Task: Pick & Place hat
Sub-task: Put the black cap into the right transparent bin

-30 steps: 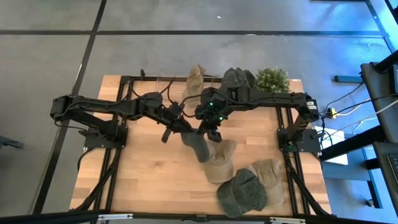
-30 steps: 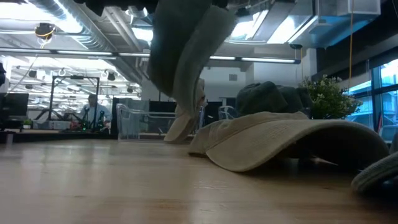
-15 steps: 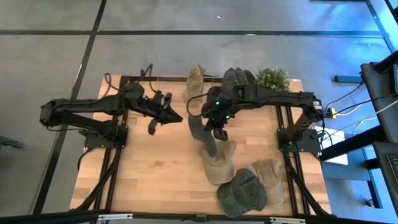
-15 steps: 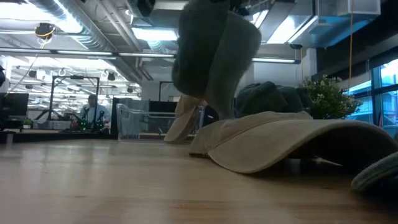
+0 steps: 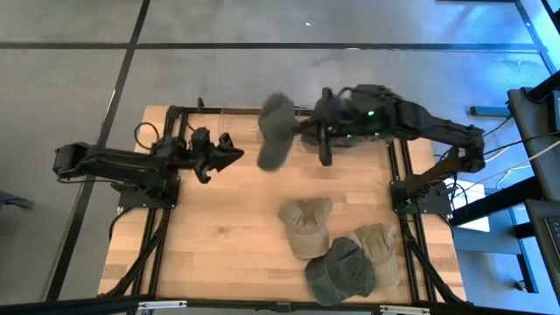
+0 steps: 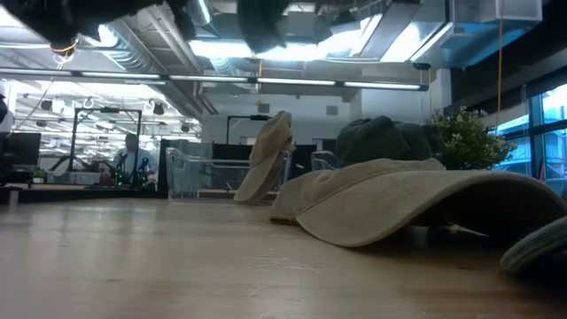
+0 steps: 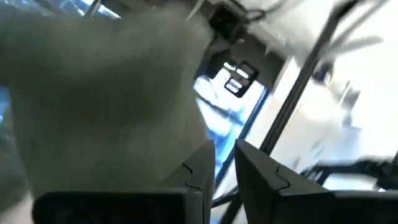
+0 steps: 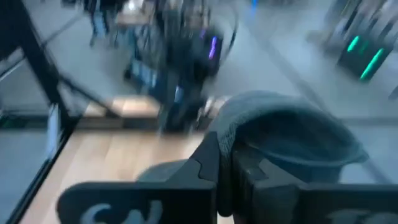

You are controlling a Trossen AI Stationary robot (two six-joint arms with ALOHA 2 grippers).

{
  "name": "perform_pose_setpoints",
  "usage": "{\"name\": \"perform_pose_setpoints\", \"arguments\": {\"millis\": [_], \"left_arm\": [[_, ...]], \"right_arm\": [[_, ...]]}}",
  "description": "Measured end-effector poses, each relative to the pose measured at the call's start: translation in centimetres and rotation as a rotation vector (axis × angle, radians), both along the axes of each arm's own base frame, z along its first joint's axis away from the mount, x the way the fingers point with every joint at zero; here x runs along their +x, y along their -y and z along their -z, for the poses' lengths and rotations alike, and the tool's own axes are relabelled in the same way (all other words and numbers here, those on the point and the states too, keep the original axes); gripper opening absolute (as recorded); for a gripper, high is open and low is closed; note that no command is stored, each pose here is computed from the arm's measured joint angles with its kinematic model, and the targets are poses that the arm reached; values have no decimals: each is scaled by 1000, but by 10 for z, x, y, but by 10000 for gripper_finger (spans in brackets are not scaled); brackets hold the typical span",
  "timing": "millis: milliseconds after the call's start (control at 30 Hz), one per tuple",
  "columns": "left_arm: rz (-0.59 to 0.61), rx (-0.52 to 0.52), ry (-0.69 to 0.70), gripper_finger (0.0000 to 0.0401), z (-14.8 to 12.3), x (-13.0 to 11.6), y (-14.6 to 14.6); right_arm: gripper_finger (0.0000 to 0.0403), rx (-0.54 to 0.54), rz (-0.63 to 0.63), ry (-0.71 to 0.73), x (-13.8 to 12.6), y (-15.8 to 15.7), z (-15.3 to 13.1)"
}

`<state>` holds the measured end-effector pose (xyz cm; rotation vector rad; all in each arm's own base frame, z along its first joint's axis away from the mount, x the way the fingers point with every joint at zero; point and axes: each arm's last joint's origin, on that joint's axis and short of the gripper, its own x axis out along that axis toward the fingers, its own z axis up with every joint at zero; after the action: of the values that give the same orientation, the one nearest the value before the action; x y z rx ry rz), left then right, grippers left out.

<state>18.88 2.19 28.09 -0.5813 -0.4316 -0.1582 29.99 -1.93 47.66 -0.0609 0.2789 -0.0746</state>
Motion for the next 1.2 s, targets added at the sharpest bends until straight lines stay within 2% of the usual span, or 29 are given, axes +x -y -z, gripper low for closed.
{"name": "perform_pose_setpoints", "arguments": {"millis": [133,267,567,667,900,1033,1200], "left_arm": [[37,-179,77,70,17,0,5],[60,-323,118,78,22,7,10],[78,-560,168,112,28,13,16],[110,-588,175,130,28,13,19],[164,-599,208,142,24,11,27],[129,-622,237,141,20,11,28],[128,-603,274,143,9,14,28]], "right_arm": [[12,-126,46,148,-5,2,-19],[12,-211,90,230,-2,3,-27],[12,-294,109,211,11,5,-20],[12,-319,167,198,11,7,-20],[12,-319,174,211,11,7,-22],[12,-319,176,226,11,7,-23],[12,-318,173,227,11,7,-23]]}}
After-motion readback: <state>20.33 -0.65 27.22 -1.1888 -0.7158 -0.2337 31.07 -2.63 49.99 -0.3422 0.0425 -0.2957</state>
